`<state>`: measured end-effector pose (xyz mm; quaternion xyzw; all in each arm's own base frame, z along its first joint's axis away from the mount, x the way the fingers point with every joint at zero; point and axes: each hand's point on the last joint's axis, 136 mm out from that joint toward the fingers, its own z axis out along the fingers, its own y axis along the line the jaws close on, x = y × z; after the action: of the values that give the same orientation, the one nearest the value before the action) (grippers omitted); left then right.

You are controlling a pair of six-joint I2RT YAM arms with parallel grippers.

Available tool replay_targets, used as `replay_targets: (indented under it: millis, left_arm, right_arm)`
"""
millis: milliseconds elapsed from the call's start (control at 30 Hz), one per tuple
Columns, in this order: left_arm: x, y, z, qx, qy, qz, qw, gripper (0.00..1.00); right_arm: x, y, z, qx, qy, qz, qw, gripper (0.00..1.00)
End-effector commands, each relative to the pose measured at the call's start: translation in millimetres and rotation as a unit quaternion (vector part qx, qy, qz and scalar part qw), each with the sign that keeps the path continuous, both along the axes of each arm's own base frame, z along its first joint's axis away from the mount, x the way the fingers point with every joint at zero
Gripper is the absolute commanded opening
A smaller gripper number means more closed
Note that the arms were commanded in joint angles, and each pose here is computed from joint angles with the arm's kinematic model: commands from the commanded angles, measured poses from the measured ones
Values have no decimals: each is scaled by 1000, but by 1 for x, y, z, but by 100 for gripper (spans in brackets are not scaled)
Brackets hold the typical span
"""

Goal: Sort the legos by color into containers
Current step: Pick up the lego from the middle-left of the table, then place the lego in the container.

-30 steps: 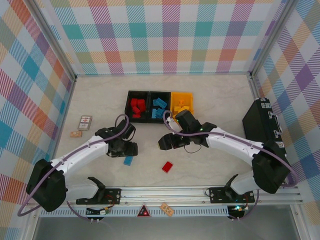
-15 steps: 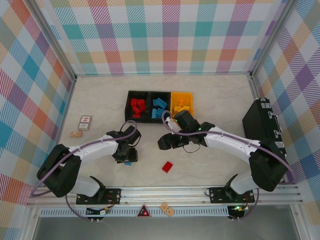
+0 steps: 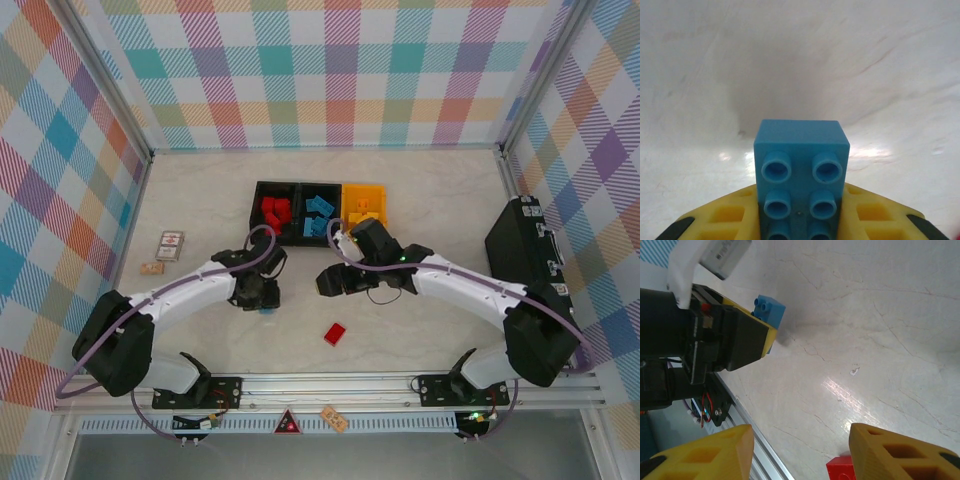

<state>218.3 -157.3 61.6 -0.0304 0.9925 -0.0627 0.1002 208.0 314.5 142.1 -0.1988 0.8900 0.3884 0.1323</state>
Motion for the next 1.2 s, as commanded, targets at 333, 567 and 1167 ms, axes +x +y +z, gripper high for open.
replay_targets:
  millis: [333,567,1167]
  left_arm:
    - [78,-78,60,-65,-80,-42,994,27]
    - [123,-103,73,-44,-102,-58,992,27]
    - [226,-128,53,-69,-97,-43,992,29]
  right_arm:
    - [38,-55,19,-12,-37,-146,989,54]
    - [43,-72,14,-22,-31,-177,983,55]
    - [39,-87,5,-37,-27,-196,979,55]
